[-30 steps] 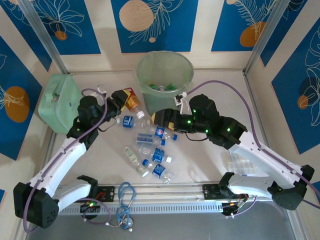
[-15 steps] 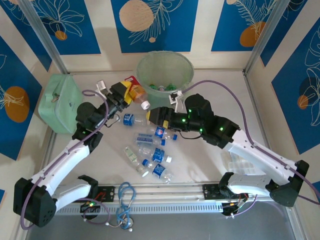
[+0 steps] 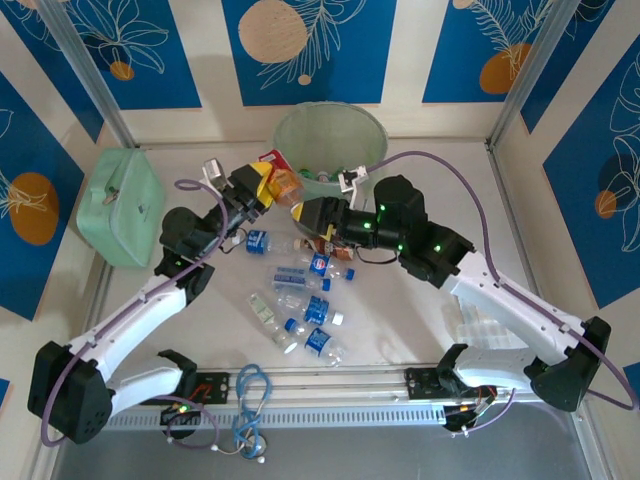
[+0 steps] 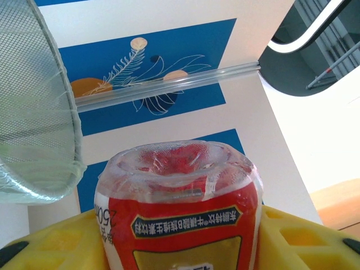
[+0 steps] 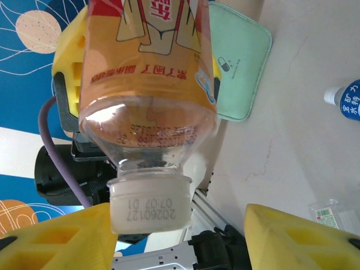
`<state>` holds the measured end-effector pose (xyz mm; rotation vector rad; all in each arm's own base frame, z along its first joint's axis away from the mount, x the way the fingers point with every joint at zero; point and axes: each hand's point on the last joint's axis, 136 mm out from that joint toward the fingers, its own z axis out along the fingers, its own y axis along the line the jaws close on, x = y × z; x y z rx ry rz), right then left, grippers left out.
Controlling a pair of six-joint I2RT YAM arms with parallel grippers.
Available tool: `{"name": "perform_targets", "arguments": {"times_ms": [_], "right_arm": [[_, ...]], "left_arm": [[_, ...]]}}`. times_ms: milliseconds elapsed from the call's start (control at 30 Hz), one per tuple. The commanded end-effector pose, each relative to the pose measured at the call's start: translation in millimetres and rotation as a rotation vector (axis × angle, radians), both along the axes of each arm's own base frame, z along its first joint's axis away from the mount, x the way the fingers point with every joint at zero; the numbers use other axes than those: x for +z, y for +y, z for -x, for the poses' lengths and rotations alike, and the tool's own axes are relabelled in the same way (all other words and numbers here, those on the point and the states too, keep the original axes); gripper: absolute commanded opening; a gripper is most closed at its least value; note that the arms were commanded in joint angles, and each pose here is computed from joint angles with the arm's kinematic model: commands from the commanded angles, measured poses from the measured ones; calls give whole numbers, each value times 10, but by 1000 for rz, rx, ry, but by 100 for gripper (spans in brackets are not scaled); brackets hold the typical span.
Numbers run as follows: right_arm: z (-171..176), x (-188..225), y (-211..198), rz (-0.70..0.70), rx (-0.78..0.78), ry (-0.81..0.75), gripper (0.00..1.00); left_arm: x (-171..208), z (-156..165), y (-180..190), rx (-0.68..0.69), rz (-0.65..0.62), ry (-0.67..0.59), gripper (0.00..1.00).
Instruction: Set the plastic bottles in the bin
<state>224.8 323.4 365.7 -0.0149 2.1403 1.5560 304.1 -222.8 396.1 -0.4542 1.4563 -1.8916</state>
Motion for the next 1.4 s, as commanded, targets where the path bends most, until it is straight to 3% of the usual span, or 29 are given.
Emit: {"name": "perform_targets", "arguments": {"times_ms": [0, 200, 533, 867, 1000, 1167, 1367], "right_arm": [[-25, 192, 20, -43, 12, -25, 57], [-50, 234, 27, -52, 13, -34, 47], [-147, 175, 4, -22, -9, -16, 45], [-178, 172, 9, -16, -7, -15, 33], [-184, 182, 0, -7, -10, -15, 27], [-225, 211, -78, 32, -45, -28, 26], [-431, 284, -361, 120, -139, -42, 26]], "left_arm": [[111, 76, -16, -19, 38, -43, 52], [86, 78, -32, -26, 40, -42, 52], [69, 79, -71, -50, 45, -41, 51], [-52, 50, -104, -58, 26, -12, 50], [-126, 40, -117, -57, 2, 4, 65], [-254, 22, -116, -52, -104, 39, 100], [-379, 64, 118, 21, -355, 71, 100]]}}
